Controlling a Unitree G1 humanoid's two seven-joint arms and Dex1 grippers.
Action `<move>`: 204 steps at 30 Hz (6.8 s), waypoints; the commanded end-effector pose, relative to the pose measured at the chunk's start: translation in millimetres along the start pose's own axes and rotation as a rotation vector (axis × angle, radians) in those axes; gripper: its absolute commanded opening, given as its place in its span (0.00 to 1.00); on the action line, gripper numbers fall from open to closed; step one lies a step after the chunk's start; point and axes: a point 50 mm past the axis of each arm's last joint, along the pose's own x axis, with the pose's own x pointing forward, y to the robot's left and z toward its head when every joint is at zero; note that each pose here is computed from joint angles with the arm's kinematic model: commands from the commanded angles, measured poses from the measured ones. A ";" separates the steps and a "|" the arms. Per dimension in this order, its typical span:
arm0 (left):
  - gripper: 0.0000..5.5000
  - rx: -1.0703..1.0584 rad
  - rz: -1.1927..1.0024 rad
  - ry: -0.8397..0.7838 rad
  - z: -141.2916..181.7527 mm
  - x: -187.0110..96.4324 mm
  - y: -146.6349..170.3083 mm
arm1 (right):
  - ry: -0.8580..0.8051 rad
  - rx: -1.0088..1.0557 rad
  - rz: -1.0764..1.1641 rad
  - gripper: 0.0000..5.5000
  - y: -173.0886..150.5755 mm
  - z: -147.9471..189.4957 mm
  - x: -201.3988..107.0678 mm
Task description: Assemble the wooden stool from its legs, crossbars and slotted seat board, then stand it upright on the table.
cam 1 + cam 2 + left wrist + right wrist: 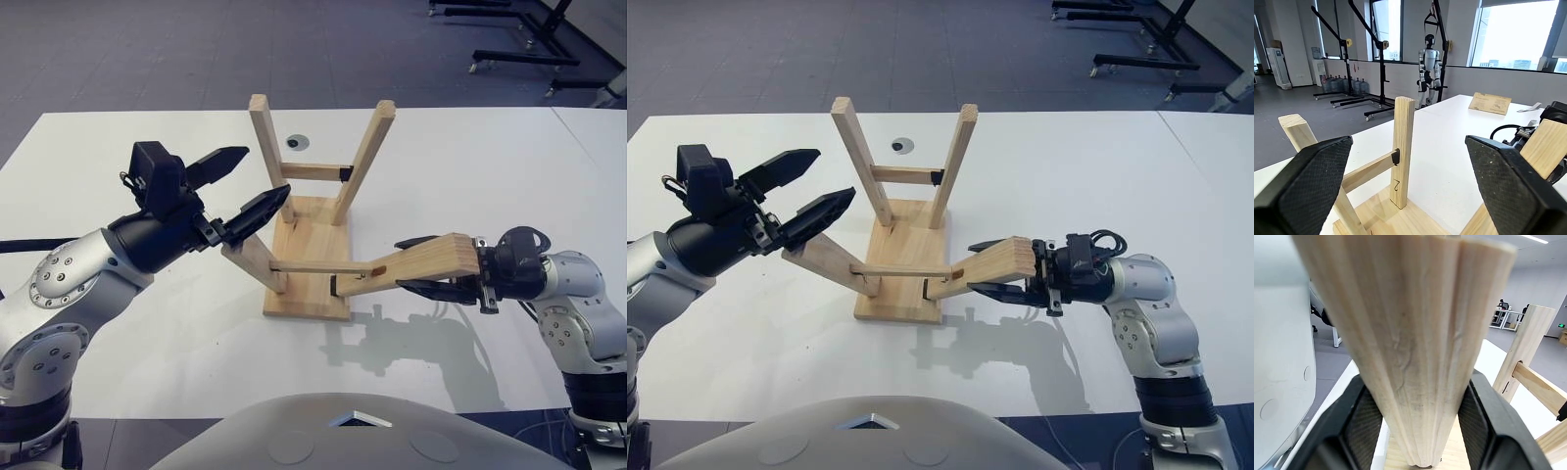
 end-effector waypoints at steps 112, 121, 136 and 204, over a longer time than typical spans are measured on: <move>0.76 -0.269 0.578 0.306 -203.5 -36.3 99.0 | 0.467 0.354 0.248 0.37 -56.4 -66.4 73.6; 0.76 -0.252 0.495 0.303 -210.6 -8.6 88.0 | 0.440 0.343 0.199 0.37 -55.8 -63.8 74.9; 0.76 -0.179 0.424 0.294 -208.2 22.0 84.6 | 0.394 0.281 0.062 0.37 -45.0 -63.1 70.3; 0.76 -0.147 0.434 0.236 -209.3 38.6 83.9 | 0.644 0.384 0.298 0.37 -38.4 -111.9 122.2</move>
